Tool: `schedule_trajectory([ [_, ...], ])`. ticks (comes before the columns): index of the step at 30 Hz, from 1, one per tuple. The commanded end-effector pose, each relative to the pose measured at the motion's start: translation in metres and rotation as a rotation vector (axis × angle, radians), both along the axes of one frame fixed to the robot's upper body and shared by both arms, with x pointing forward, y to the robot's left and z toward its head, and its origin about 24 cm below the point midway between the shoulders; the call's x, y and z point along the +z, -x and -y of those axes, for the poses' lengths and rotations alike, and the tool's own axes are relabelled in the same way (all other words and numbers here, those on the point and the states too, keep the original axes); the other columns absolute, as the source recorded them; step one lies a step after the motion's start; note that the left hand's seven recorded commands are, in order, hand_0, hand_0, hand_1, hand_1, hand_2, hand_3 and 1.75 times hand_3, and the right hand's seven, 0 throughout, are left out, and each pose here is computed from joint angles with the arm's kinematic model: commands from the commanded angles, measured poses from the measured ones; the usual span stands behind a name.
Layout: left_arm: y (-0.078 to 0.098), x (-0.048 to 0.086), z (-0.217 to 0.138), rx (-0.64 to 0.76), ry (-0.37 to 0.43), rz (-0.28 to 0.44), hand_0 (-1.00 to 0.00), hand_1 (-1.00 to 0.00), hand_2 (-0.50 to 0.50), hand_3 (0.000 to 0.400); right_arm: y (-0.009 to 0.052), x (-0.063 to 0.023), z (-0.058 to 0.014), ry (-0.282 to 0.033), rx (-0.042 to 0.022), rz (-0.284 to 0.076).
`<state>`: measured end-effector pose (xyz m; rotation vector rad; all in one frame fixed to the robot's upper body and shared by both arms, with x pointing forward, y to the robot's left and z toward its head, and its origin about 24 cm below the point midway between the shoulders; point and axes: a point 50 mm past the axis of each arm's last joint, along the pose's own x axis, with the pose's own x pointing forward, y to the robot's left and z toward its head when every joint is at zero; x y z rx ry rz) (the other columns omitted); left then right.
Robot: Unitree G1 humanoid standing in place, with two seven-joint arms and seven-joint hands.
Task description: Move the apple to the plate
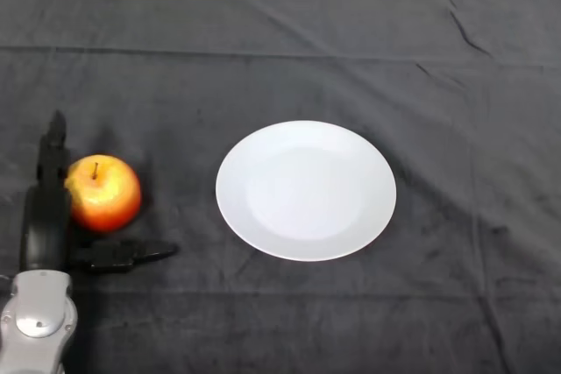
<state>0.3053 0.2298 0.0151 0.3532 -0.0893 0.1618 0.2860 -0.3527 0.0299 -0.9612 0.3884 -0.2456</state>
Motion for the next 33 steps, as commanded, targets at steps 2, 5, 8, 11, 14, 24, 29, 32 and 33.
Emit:
schedule_trajectory([
  [2,-0.008,0.005,0.004,-0.018,-0.031,0.015,-1.0,-1.0,0.0,0.4,0.0296,-0.0377,0.002,0.009,-0.0304,-0.166],
  [5,-0.008,0.006,0.003,-0.016,-0.041,0.017,-1.0,-1.0,0.0,0.4,0.0296,-0.0377,0.002,0.009,-0.0304,-0.166],
  [8,-0.009,0.008,0.001,-0.012,-0.051,0.024,-1.0,-1.0,0.0,0.4,0.0296,-0.0377,0.002,0.009,-0.0303,-0.166],
  [11,-0.01,0.012,-0.001,-0.008,-0.061,0.035,-1.0,-1.0,0.0,0.4,0.0295,-0.0377,0.0021,0.009,-0.0303,-0.166],
  [14,-0.012,0.018,-0.002,-0.005,-0.07,0.053,-1.0,-1.0,0.0,0.4,0.0295,-0.0377,0.002,0.009,-0.0302,-0.166],
  [24,-0.019,0.039,0.004,-0.007,-0.089,0.134,-1.0,-1.0,0.0,0.4,0.0296,-0.0377,0.0019,0.009,-0.03,-0.166],
  [29,-0.021,0.048,0.015,-0.019,-0.091,0.171,-1.0,-1.0,0.0,0.4,0.0296,-0.0378,0.0019,0.009,-0.0299,-0.165],
  [32,-0.023,0.051,0.024,-0.03,-0.09,0.189,-1.0,-1.0,0.0,0.4,0.0296,-0.0378,0.0018,0.009,-0.0299,-0.165],
  [33,-0.023,0.053,0.028,-0.035,-0.089,0.195,-1.0,-1.0,0.0,0.4,0.0296,-0.0378,0.0018,0.009,-0.0299,-0.165],
])
